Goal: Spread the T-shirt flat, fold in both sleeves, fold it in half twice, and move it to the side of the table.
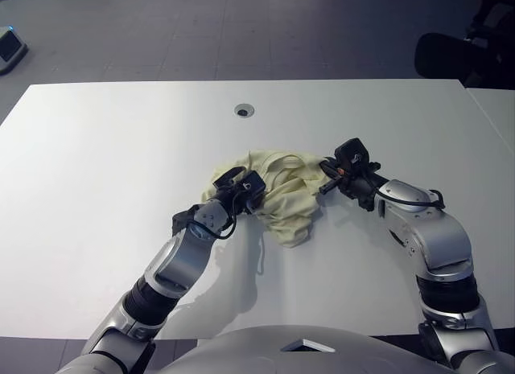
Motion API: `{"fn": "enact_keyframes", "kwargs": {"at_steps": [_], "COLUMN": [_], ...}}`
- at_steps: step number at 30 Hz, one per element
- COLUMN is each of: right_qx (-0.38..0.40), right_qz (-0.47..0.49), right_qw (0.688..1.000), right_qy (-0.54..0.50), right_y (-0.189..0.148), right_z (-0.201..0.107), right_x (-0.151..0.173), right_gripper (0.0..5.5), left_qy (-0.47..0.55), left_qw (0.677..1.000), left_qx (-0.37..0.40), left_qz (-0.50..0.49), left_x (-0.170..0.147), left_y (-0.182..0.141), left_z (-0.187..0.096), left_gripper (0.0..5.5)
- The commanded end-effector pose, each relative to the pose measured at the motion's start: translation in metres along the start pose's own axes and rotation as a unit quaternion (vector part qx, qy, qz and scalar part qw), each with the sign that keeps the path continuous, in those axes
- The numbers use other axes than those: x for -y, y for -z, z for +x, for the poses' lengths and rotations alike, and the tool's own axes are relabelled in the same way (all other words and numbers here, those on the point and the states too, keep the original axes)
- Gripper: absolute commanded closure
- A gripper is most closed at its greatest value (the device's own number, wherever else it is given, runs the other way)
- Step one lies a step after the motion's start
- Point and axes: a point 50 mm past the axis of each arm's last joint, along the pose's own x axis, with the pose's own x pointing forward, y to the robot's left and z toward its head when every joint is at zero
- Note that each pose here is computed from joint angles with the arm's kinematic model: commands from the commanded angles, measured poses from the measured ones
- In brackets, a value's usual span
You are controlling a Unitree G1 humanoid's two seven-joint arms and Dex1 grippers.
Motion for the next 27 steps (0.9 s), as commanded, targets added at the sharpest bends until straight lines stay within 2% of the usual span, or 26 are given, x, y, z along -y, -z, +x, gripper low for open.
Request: {"fn": "enact_keyframes", "kwargs": {"at_steps": [1,18,24,27], "right_qx": [-0.001,0.000,0.002,0.009], "right_qz": [-0.005,-0.006,-0.009,-0.010], "right_qw": [1.000,1.000,1.000,1.000], "right_qy": [0.003,0.004,0.002,0.000], "right_y": [-0.001,-0.001,-0.002,-0.006], "right_z": [-0.001,-0.001,-0.001,-0.001], "right_x": [0.001,0.001,0.001,0.003], "right_gripper": [5.50,5.50,5.50,5.50], "left_qy": [0.031,0.056,0.047,0.030], "left_qw": [1.000,0.998,0.999,0.999], "left_qx": [0.002,-0.009,-0.001,0.028], "left_qz": [0.006,0.014,0.001,-0.035], "left_x": [0.007,0.012,0.009,-0.008], "left_y": [-0.002,0.001,-0.002,-0.014], "left_z": [-0.004,-0.003,-0.004,-0.007], "left_gripper": [2.61,5.41,5.48,5.48]}}
